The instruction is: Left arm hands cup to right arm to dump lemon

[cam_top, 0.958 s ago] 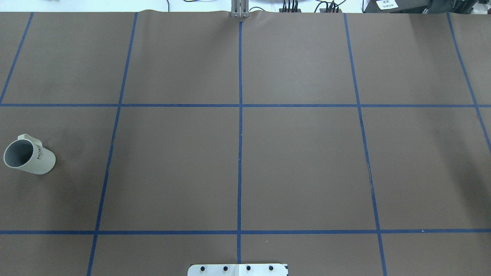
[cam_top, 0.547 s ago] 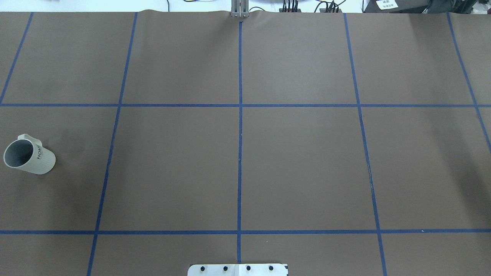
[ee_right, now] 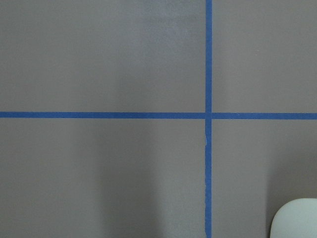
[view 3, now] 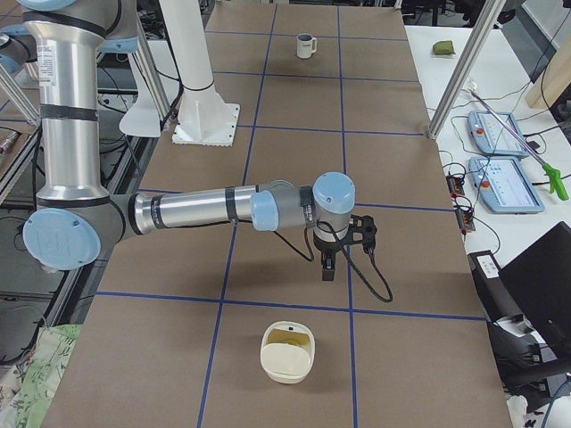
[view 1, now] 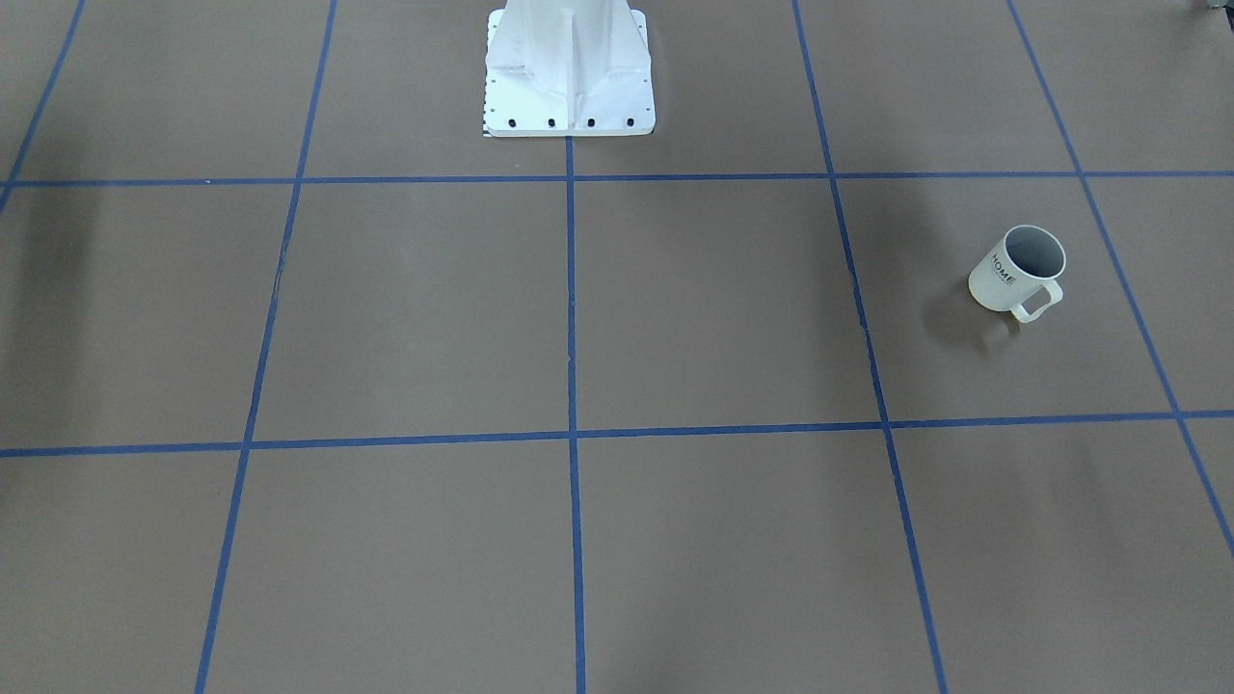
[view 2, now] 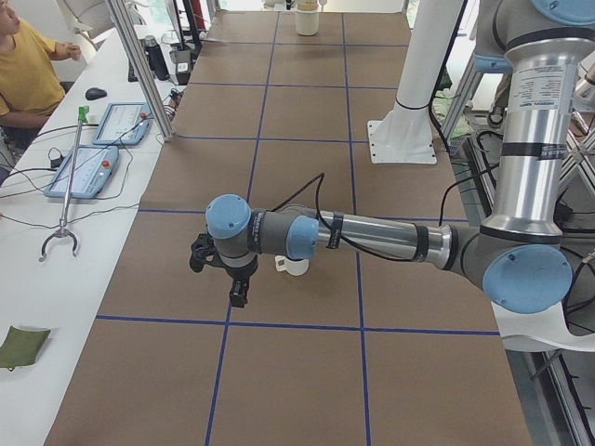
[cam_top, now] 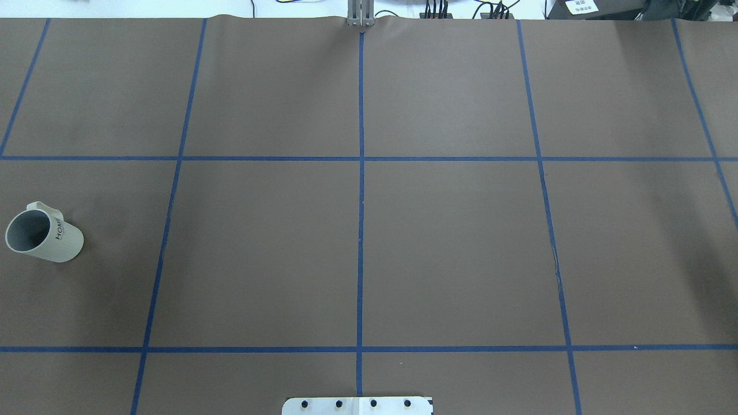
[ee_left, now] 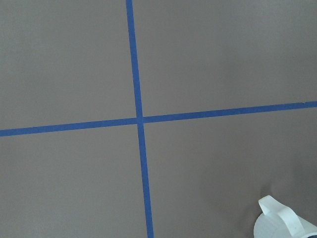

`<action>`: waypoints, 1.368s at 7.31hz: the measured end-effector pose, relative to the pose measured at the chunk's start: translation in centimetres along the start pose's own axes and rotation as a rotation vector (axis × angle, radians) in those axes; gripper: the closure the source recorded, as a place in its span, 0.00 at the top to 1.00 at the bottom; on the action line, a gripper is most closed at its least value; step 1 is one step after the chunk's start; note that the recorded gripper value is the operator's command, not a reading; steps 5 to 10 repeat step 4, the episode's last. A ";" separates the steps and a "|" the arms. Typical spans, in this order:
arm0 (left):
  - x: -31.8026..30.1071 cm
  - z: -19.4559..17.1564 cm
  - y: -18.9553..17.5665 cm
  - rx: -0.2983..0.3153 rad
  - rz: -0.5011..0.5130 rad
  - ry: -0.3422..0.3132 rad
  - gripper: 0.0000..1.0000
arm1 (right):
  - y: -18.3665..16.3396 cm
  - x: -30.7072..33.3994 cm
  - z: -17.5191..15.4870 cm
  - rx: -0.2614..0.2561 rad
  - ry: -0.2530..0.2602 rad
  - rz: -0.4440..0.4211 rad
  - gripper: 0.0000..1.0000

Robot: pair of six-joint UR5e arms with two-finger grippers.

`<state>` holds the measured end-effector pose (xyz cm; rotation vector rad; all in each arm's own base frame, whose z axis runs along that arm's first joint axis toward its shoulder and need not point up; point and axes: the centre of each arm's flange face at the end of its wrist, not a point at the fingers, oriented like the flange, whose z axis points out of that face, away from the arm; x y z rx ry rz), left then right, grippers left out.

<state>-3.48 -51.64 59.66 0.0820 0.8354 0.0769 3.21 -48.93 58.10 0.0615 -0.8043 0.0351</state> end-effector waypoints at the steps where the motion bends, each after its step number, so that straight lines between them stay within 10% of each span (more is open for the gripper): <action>1: 0.0 0.0 0.0 0.001 0.002 0.000 1.00 | 0.0 0.0 0.0 0.000 0.000 0.000 1.00; 10: 0.4 -0.4 -0.1 0.008 0.010 0.000 1.00 | 0.0 0.0 0.0 0.001 -0.001 -0.001 1.00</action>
